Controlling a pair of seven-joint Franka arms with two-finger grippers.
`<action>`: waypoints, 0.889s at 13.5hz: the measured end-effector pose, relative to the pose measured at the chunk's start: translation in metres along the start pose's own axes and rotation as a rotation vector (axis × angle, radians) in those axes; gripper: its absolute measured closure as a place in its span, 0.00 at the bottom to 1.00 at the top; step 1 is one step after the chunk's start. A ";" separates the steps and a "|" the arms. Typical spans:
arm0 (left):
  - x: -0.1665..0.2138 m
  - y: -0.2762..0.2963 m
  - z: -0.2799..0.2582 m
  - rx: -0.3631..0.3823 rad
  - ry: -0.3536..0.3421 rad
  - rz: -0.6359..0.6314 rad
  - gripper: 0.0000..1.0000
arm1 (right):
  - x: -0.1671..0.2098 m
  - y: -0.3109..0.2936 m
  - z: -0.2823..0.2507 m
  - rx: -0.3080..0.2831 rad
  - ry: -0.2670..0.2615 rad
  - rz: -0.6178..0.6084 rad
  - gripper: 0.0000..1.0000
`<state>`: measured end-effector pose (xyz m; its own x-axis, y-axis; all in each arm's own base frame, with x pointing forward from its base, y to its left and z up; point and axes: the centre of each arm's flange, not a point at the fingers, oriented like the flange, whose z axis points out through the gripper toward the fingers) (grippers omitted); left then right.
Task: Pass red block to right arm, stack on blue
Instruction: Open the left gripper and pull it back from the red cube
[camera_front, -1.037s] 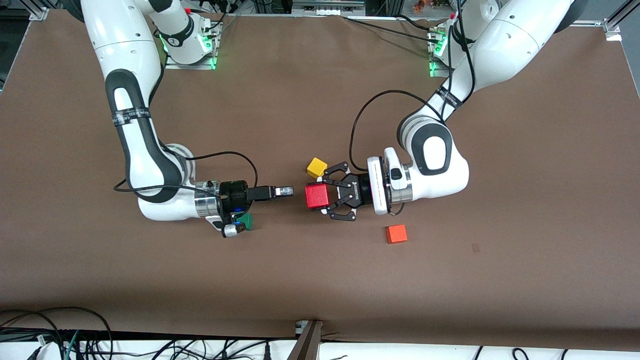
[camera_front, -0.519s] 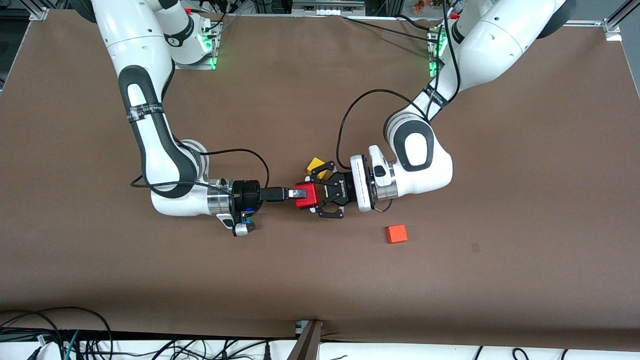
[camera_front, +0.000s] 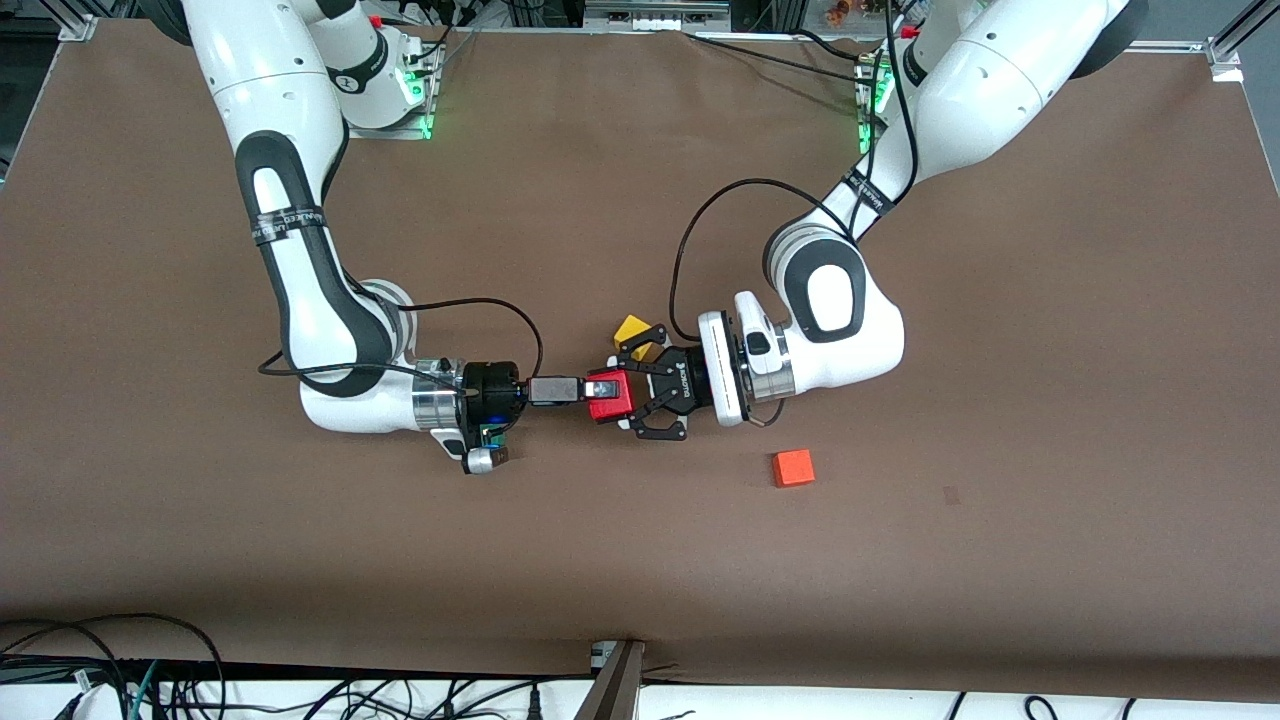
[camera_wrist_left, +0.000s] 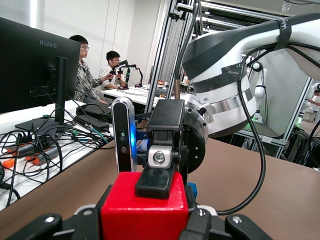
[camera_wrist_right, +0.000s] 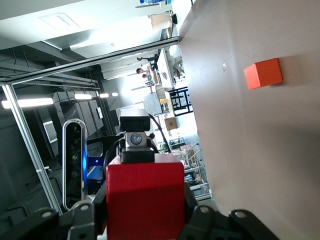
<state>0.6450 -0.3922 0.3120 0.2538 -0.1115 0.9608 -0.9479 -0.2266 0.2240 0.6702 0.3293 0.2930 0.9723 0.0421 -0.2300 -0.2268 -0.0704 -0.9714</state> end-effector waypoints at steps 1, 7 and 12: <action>-0.001 -0.001 -0.001 0.003 -0.001 0.001 0.37 | 0.001 0.000 -0.001 0.000 0.002 0.000 0.43; -0.002 -0.020 -0.022 0.042 -0.001 -0.003 0.00 | 0.006 -0.005 -0.011 -0.007 0.022 -0.014 0.43; 0.017 -0.043 -0.097 0.126 -0.018 -0.064 0.00 | 0.016 0.006 -0.063 -0.296 0.004 -0.103 0.43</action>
<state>0.6709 -0.2901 0.3344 0.3173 -0.1105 0.9419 -0.8983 -0.3533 0.2612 0.6879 0.2671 0.2875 0.9896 0.0598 -0.1308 -0.1015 -0.3534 -0.9299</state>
